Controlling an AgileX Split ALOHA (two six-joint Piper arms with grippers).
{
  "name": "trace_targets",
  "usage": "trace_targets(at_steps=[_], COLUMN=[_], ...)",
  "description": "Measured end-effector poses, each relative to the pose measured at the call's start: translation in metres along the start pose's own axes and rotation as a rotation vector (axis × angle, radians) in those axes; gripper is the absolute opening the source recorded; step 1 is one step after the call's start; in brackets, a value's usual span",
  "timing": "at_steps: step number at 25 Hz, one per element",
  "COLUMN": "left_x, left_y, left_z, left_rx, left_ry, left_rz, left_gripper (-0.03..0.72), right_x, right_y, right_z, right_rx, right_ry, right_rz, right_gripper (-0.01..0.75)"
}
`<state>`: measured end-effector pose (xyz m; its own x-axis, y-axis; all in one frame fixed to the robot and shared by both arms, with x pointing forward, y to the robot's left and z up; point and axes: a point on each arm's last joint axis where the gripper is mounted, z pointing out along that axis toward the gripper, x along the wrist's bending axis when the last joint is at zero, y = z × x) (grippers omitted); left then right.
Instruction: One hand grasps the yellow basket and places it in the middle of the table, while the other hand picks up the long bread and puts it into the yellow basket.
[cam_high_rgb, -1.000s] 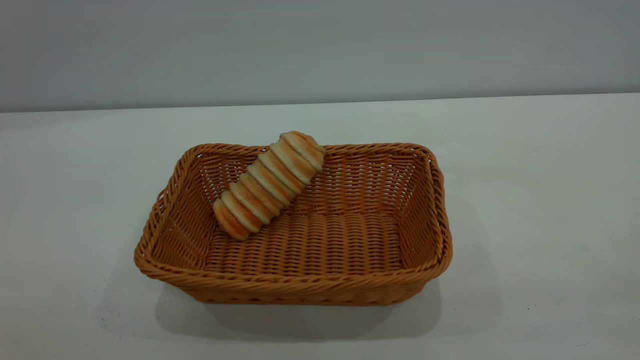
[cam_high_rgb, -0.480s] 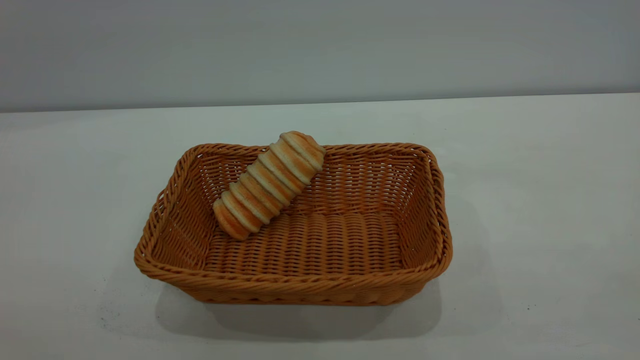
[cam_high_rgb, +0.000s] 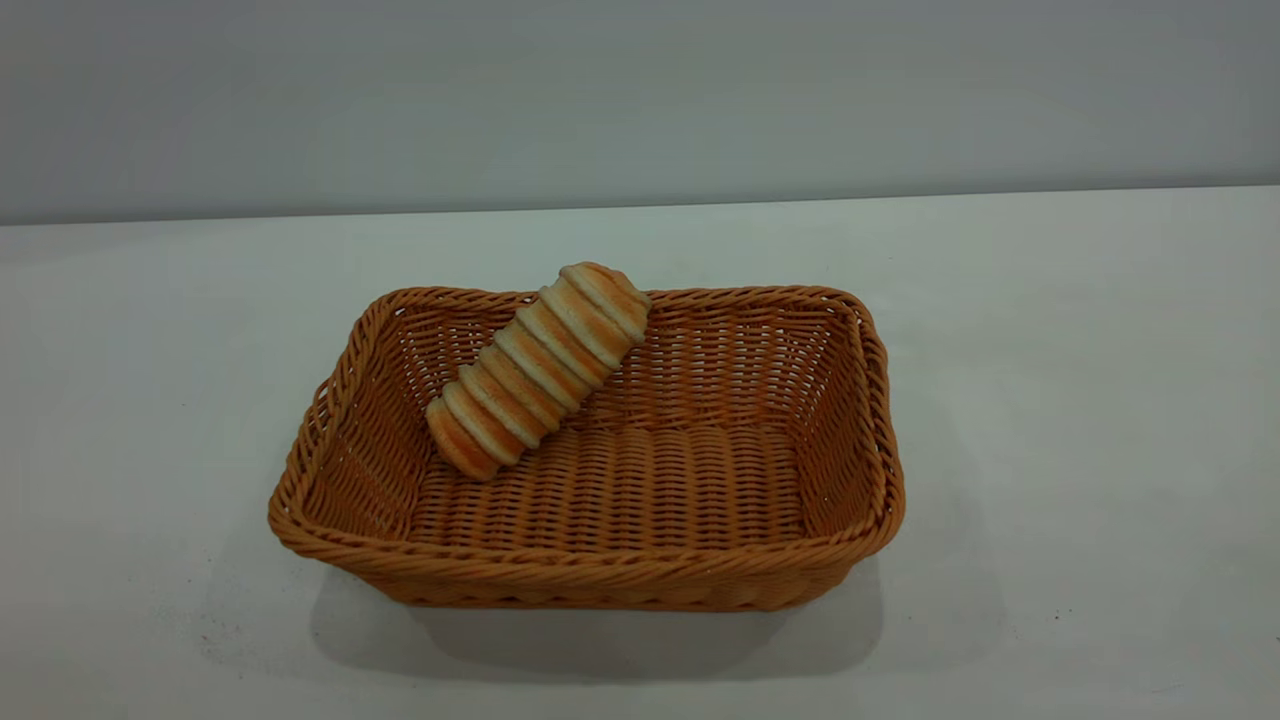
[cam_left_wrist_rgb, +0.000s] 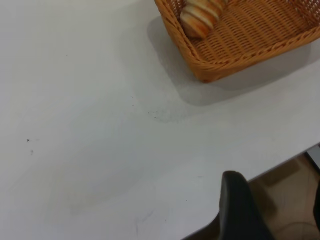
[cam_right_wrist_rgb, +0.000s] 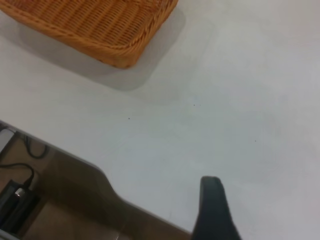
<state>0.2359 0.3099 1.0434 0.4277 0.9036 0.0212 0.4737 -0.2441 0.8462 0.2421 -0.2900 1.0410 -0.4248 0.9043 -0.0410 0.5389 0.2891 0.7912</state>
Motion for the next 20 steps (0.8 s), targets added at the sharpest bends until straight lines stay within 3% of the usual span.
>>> trace_targets(at_steps=[4, 8, 12, 20], left_x=[-0.001, -0.002, -0.004, -0.006], left_y=[0.000, -0.001, -0.001, -0.003], left_z=[-0.001, -0.002, -0.003, -0.005], left_rx=[0.002, 0.006, 0.009, -0.011], left_ry=[0.085, 0.261, 0.402, 0.444], left_rz=[-0.054, -0.164, -0.253, -0.271], left_gripper=[0.420, 0.420, 0.420, 0.420], right_x=[0.000, 0.002, 0.003, 0.004], right_y=[-0.001, -0.007, -0.008, -0.007], right_z=[-0.001, -0.009, -0.010, -0.009], right_rx=[-0.013, -0.087, -0.093, -0.088], right_ry=[-0.032, -0.124, -0.195, -0.268], right_rz=[0.022, 0.071, 0.118, 0.168], right_gripper=[0.571, 0.571, 0.571, 0.571])
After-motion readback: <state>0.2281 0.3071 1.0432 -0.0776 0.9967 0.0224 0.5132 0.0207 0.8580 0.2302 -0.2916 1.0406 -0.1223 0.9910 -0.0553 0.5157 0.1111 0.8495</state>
